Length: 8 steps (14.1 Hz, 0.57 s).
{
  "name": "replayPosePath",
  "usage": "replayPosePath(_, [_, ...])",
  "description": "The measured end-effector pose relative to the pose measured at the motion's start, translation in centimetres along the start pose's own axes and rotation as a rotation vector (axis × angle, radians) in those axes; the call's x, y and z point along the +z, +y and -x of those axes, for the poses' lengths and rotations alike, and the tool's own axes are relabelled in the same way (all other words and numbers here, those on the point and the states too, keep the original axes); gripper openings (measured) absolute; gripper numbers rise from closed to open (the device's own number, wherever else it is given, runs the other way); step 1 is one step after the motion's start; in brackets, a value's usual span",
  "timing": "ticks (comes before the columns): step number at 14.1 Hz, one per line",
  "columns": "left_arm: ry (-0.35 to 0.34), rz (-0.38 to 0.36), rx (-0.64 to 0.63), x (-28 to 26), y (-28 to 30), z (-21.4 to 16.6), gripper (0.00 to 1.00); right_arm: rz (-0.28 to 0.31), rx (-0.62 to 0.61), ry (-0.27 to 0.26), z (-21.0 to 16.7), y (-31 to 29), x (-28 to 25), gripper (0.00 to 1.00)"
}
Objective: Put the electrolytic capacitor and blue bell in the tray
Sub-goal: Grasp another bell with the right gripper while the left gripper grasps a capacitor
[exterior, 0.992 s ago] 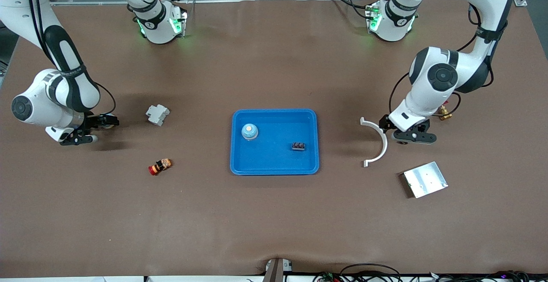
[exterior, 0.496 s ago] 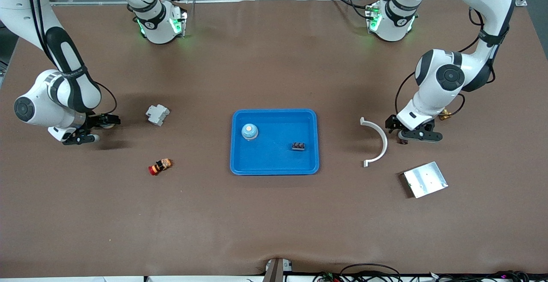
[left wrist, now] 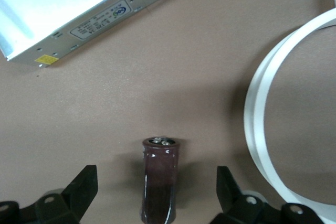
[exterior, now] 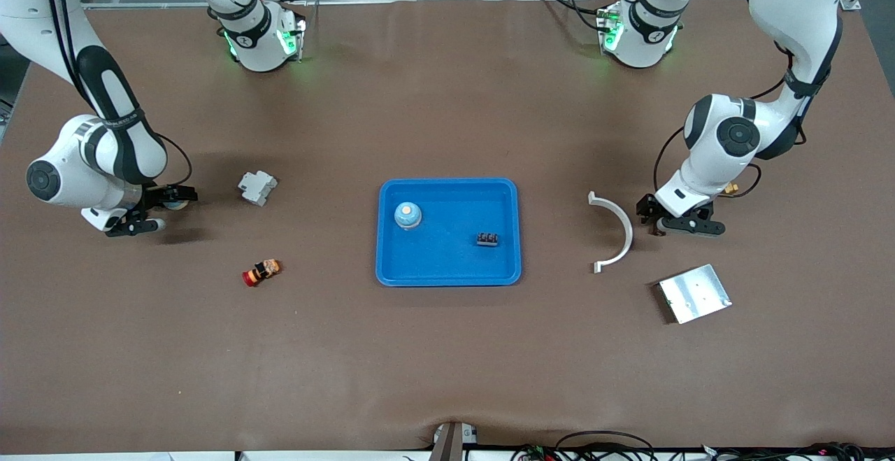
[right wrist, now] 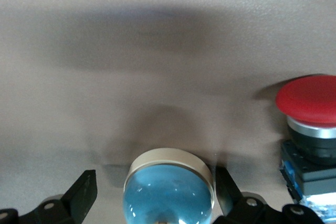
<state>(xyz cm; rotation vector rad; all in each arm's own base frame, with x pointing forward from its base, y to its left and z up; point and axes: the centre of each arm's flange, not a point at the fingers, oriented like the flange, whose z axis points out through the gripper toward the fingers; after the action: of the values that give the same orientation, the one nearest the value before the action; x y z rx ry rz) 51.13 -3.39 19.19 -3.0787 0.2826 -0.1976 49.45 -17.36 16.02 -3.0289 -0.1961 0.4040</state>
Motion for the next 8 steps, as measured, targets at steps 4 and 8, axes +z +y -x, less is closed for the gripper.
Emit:
replayPosePath(4, [-0.002,0.002,0.003,0.1,0.1,0.0,1.00,0.008,-0.014,-0.005,0.2,0.5,-0.2,0.73])
replayPosePath(8, [-0.008,0.004,0.010,0.7,0.2,0.2,1.00,-0.044,-0.025,-0.093,0.3,0.3,-1.3,0.66])
